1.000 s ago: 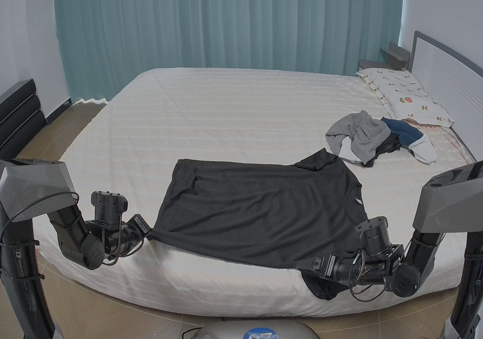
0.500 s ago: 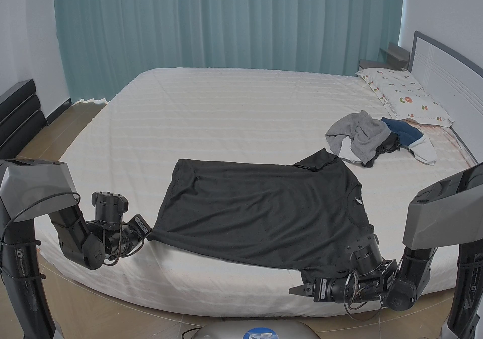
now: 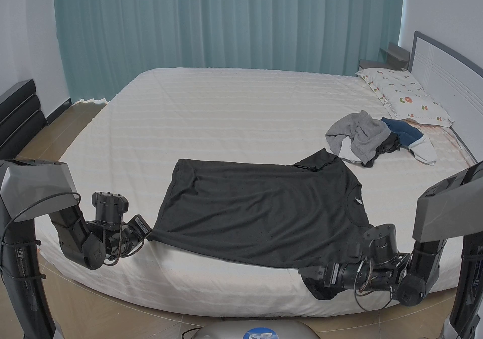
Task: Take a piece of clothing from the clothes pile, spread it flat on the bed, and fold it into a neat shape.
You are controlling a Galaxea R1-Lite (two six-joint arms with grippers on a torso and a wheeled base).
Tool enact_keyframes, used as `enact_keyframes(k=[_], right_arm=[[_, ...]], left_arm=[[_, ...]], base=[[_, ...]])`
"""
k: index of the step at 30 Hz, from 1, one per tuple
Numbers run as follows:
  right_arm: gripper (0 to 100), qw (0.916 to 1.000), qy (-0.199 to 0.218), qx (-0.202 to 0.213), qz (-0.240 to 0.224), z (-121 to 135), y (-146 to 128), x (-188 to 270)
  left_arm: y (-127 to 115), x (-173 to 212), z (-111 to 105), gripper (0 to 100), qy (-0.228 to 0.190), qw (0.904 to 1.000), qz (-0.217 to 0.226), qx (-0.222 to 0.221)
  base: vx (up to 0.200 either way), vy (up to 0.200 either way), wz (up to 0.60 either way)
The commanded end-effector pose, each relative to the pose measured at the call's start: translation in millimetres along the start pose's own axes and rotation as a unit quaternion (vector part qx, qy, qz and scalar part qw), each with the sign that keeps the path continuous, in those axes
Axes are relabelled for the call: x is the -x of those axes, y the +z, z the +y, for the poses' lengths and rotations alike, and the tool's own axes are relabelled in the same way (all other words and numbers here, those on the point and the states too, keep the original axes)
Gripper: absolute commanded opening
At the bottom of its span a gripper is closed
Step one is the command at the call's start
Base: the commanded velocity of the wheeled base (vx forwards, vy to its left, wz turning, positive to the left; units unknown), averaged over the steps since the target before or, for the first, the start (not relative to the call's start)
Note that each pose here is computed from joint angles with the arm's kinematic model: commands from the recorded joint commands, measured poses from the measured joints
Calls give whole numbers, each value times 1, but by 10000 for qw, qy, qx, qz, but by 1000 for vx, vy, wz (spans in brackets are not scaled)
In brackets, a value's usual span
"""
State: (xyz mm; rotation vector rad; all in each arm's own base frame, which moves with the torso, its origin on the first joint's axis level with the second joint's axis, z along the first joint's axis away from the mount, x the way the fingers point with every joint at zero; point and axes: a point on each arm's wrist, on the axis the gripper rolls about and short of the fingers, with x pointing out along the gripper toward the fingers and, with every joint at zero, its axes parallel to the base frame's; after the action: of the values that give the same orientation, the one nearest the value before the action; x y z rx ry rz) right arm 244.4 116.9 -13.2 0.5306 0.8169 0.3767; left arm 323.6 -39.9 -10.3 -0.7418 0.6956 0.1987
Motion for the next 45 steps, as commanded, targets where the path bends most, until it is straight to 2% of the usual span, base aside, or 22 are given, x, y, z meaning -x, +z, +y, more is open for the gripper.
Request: enact_keyframes(k=[1, 4, 6, 8, 19, 29, 30, 36, 40, 42, 45], right_arm=[[100, 9947, -284, -435, -892, -32, 42, 10], [100, 9912, -389, -595, -1118, -44, 53, 16], [100, 9873, -434, -957, -1193, -58, 58, 21], [100, 9850, -502, -1119, -1212, -65, 58, 20], [100, 9732, -828, -1380, -1641, -101, 70, 23], [100, 9760, -885, -1421, -1395, -111, 57, 3], [0, 9766, -872, -1407, -1370, -111, 57, -1], [0, 9784, -807, -1337, -1356, -109, 58, -11], [0, 9736, -677, -1246, -1791, -106, 81, -6], [0, 9669, -660, -1189, -2161, -104, 99, 3], [0, 9632, -545, -1082, -2398, -96, 113, 10]], left_arm=[[5, -3, 2, 0, 24, 10000, -61, 53], [7, -2, 3, 0, 24, 9999, -93, 66], [8, -2, 3, 0, 26, 9999, -107, 83], [8, -2, 3, 0, 20, 9999, -112, 83], [21, -3, 5, 0, -150, 9986, -467, 184], [20, -4, 5, 0, -144, 9987, -462, 184], [20, -4, 5, 0, -144, 9987, -462, 184], [21, -4, 4, 0, -159, 9986, -468, 179], [23, -2, 3, 0, -190, 9983, -514, 196], [26, -2, 0, 0, -303, 9971, -662, 207], [30, -2, -2, 0, -473, 9948, -871, 219]], base=[[0, 0, 0], [0, 0, 0], [0, 0, 0], [0, 0, 0], [0, 0, 0], [0, 0, 0], [0, 0, 0], [0, 0, 0], [0, 0, 0], [0, 0, 0], [0, 0, 0]])
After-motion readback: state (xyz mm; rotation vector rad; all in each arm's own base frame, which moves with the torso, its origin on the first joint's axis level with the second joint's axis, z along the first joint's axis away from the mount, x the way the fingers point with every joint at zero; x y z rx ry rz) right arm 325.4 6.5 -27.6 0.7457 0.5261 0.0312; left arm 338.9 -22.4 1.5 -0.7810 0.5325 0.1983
